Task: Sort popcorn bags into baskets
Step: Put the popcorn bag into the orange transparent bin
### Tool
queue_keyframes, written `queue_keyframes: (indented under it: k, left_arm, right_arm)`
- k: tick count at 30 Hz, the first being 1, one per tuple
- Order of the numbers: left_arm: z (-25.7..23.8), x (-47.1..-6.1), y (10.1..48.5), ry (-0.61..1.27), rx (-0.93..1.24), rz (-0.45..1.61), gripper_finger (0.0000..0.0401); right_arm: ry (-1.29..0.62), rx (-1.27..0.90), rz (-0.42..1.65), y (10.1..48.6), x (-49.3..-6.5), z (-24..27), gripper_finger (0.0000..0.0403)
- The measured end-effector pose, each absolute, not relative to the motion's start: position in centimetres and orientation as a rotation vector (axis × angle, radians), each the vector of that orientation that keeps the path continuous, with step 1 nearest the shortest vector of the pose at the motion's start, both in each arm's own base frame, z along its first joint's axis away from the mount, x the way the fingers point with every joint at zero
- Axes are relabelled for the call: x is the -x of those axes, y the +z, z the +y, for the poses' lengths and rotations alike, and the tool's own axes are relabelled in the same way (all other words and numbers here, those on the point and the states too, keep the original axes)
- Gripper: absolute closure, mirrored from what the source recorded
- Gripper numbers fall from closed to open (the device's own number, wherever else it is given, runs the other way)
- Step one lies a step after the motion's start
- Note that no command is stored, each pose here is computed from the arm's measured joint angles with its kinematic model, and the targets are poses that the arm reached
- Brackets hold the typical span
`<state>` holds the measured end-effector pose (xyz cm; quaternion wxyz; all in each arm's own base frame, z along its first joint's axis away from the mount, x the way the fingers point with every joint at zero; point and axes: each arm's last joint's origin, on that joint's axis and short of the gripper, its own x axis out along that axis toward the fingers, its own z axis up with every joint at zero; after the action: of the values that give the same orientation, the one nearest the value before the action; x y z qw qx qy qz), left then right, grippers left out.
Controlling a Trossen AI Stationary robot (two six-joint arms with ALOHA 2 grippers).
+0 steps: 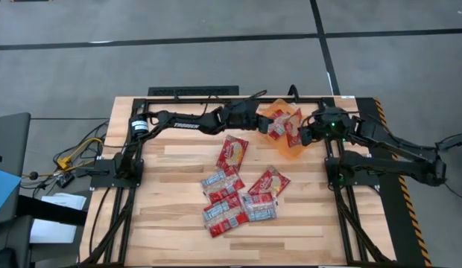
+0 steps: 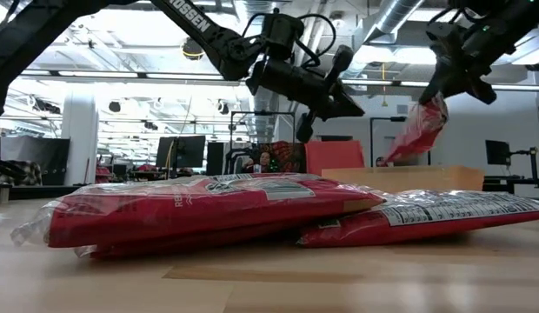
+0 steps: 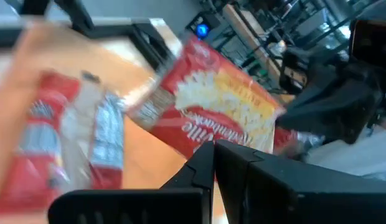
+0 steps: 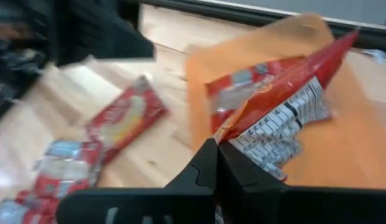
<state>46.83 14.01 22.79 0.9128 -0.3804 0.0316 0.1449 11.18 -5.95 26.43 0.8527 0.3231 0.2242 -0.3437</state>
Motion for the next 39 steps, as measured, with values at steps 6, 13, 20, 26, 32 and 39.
queue_keyframes:
  k: [6, 13, 20, 26, 32, 39]
  left_arm:
    - [15.2, -46.9, 24.1, 0.331, 0.713, 0.085, 0.0401]
    - [15.5, -46.9, 24.4, 0.331, 0.725, 0.104, 0.0401]
    - [15.4, -46.9, 24.1, 0.324, 0.765, 0.142, 0.0401]
    - [15.5, -46.7, 23.6, 0.329, 0.836, 0.153, 0.0365]
    - [16.0, -46.6, 23.7, 0.305, 0.973, 0.140, 0.0255]
    - [15.8, -46.9, 24.9, 0.223, 1.067, 0.025, 0.0127]
  right_arm:
    - [-0.865, -0.690, 0.493, 25.8, -11.4, -6.4, 0.0379]
    - [-1.029, -0.731, 0.526, 24.7, -12.3, -7.2, 0.0382]
    - [-1.062, -0.724, 0.594, 23.6, -13.6, -7.9, 0.0380]
    - [-1.005, -0.723, 0.468, 24.7, -14.0, -7.7, 0.0374]
    - [-0.953, -0.721, 0.300, 26.5, -13.2, -7.3, 0.0389]
    - [-0.911, -0.722, 0.159, 28.0, -12.4, -6.9, 0.0375]
